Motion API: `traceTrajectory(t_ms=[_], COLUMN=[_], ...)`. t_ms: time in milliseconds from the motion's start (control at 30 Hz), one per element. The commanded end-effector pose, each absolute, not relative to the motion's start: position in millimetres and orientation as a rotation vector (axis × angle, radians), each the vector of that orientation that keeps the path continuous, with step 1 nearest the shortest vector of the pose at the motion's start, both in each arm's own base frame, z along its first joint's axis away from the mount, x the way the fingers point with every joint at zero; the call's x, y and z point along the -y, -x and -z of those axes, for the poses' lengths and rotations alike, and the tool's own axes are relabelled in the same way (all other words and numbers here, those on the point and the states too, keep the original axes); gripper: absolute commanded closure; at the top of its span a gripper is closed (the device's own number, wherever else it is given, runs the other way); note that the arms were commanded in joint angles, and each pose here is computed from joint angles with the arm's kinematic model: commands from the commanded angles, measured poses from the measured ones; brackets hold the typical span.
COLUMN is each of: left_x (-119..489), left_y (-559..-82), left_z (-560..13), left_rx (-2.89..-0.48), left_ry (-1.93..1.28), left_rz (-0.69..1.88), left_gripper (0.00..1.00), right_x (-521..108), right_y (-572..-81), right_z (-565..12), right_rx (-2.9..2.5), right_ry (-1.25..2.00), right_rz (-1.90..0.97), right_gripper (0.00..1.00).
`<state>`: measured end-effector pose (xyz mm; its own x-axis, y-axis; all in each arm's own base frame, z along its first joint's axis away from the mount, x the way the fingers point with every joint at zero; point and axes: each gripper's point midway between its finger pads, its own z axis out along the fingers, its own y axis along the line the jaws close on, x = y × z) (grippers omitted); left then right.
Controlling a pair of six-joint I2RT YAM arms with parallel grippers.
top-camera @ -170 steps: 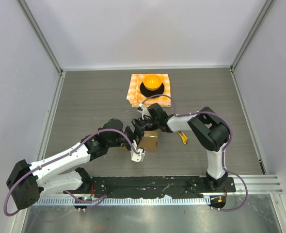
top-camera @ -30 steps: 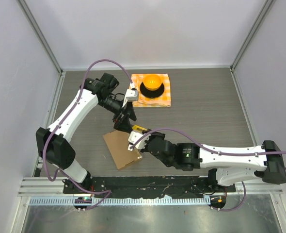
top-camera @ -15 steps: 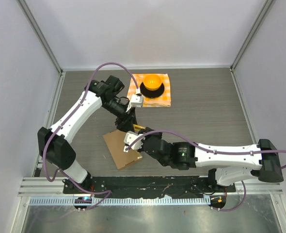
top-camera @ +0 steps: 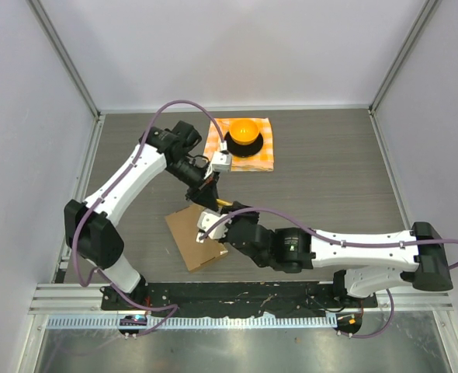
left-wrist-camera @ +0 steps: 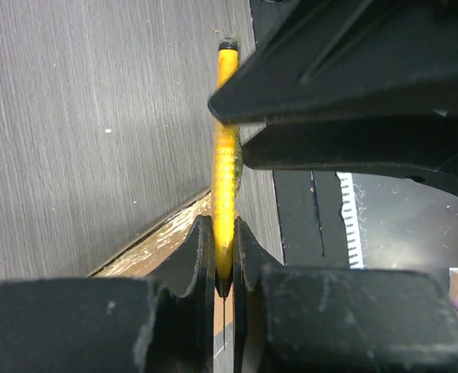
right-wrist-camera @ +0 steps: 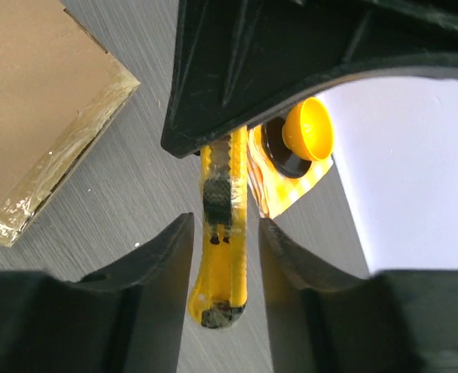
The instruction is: Unpack the express box
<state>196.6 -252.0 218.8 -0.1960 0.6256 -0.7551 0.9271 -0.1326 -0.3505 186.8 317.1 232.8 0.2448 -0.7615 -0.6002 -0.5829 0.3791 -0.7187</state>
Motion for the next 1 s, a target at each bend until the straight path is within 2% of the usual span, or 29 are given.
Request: traceTrajectory(t_ms=[0,100,167,300,433,700,733,967], left_x=[229,230,228,221,213,211,212,212], left_y=[-154,-176,-195,-218,-216,-194,-200,-203], left_z=[-252,-282,-308,-353,-376,-386,-388,-379], left_rx=[-1.983,-1.876,-1.801,-1.734,-1.676,-1.632,-1.575,-1.634], left_ry=[-1.637,-1.529,-1.471,-1.276,-1.090,-1.029,-1.066,-1.017], left_rz=[1.468,1.453,1.396,1.463,1.648,1.719,1.679,1.699], left_gripper=[1.00,1.00,1.00,1.00,1.00,1.00,1.00,1.00], right_x=[-305,-290,-280,-280,-292,-323,-322,-338], right_y=[-186,-187,-190,-195,-204,-228,-236,-230], right_z=[-284,-304,-320,-328,-335,-390,-393,-424], right_rx=[-1.476,-1.527,-1.530,-1.541,-1.536,-1.275,-1.255,-1.068], right_ry=[1.012,0.839,0.754,0.651,0.611,0.520,0.497,0.511], right_rz=[0.010,-0.204,-0.370,-0.608,-0.777,-1.210,-1.223,-1.391], right_gripper=[0.46,0.31,0.27,0.17,0.16,0.16,0.16,0.18])
